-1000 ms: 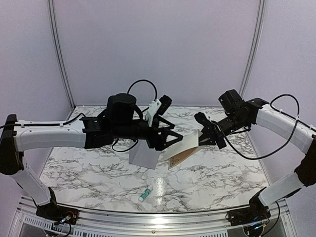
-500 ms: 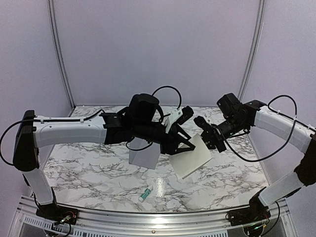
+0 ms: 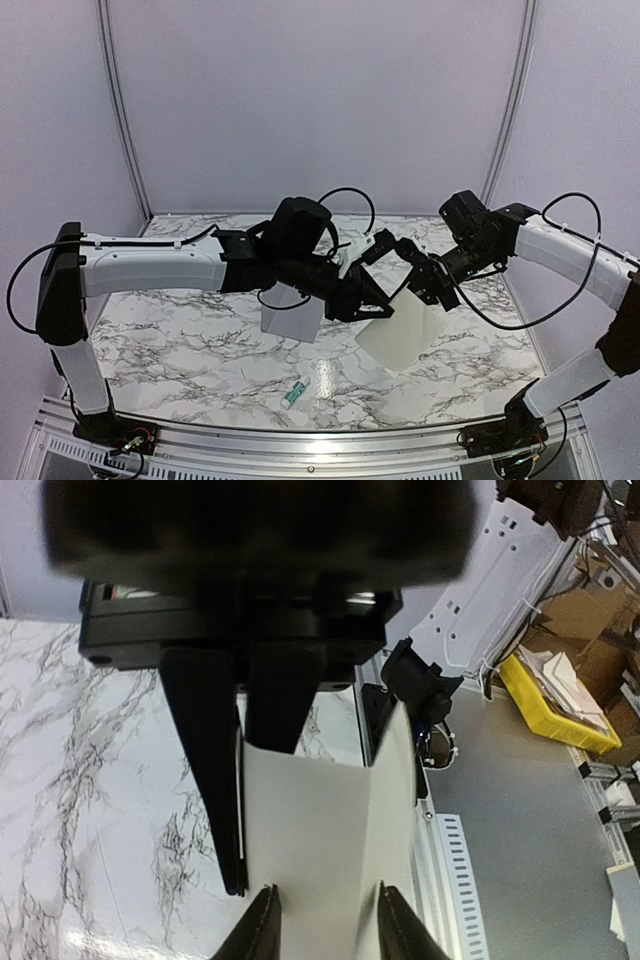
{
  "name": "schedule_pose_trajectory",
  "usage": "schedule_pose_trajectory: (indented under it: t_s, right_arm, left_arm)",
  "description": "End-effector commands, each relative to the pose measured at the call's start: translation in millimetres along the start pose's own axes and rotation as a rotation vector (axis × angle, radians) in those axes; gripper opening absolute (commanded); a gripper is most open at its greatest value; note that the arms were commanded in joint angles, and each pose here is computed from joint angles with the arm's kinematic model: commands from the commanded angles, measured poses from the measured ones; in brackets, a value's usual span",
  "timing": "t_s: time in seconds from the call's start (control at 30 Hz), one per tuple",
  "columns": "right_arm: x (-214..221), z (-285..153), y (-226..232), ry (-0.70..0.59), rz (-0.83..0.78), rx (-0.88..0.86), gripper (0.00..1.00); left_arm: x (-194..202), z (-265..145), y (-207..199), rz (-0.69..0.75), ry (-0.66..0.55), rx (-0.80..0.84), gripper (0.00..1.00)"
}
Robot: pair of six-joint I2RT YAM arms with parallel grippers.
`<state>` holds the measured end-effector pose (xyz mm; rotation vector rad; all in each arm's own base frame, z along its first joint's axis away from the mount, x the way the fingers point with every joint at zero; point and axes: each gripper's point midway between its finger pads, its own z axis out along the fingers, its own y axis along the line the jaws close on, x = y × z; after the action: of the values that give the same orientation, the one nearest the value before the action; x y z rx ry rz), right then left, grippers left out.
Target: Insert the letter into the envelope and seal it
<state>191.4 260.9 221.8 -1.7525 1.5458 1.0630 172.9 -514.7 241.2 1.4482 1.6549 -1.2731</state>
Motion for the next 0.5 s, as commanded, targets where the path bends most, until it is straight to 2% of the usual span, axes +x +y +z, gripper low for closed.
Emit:
schedule_pose_trajectory:
  t_s: [0.0, 0.2, 0.47]
  right_arm:
    - [-18.5, -4.8, 7.3, -0.037, -0.047, -0.014, 0.0]
    - [-19.5, -4.4, 6.6, -0.045, -0.042, -0.014, 0.0]
    - [-19.1, -4.1, 3.9, -0.04, -0.036, -0.005, 0.01]
  left_arm:
    - [2.7, 1.1, 8.2, -0.012, 0.016, -0.029, 0.37]
    - [7.4, 2.5, 9.6, -0.003, 0.025, -0.03, 0.36]
    - [5.7, 2.5, 8.8, -0.005, 0.021, -0.024, 0.23]
